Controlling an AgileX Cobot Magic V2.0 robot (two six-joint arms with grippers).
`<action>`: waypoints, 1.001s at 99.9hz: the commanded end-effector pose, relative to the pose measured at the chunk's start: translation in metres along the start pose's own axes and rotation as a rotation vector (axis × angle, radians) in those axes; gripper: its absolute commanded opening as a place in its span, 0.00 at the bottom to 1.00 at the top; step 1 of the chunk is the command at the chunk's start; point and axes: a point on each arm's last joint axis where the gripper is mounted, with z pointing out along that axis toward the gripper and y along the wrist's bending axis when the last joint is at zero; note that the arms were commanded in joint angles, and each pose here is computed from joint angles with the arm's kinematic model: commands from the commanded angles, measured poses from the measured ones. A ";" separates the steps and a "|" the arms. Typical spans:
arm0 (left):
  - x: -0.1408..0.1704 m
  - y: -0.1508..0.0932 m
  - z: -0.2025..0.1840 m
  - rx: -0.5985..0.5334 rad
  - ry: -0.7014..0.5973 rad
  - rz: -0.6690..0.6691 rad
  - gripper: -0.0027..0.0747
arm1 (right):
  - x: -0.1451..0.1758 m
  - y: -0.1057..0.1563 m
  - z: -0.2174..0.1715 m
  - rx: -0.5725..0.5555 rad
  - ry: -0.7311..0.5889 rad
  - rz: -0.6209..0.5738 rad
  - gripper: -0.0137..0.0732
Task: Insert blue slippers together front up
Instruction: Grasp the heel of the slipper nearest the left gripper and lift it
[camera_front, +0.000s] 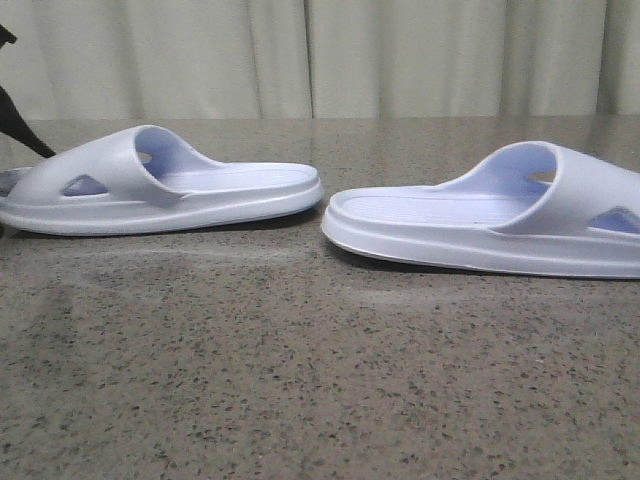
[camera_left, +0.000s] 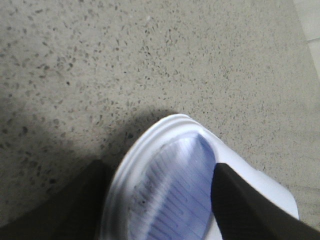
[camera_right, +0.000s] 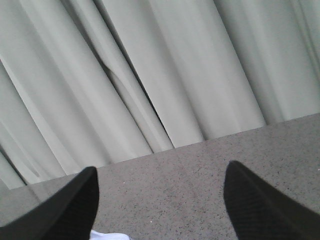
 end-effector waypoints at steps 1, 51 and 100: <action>-0.002 -0.011 -0.002 0.036 0.001 0.001 0.55 | -0.016 0.003 0.001 0.002 -0.092 -0.010 0.69; -0.001 -0.006 0.003 0.001 0.021 0.071 0.22 | -0.016 0.002 0.001 0.005 -0.094 -0.020 0.69; -0.002 -0.007 0.000 0.004 0.007 0.147 0.06 | -0.014 0.002 0.001 0.004 -0.072 -0.020 0.68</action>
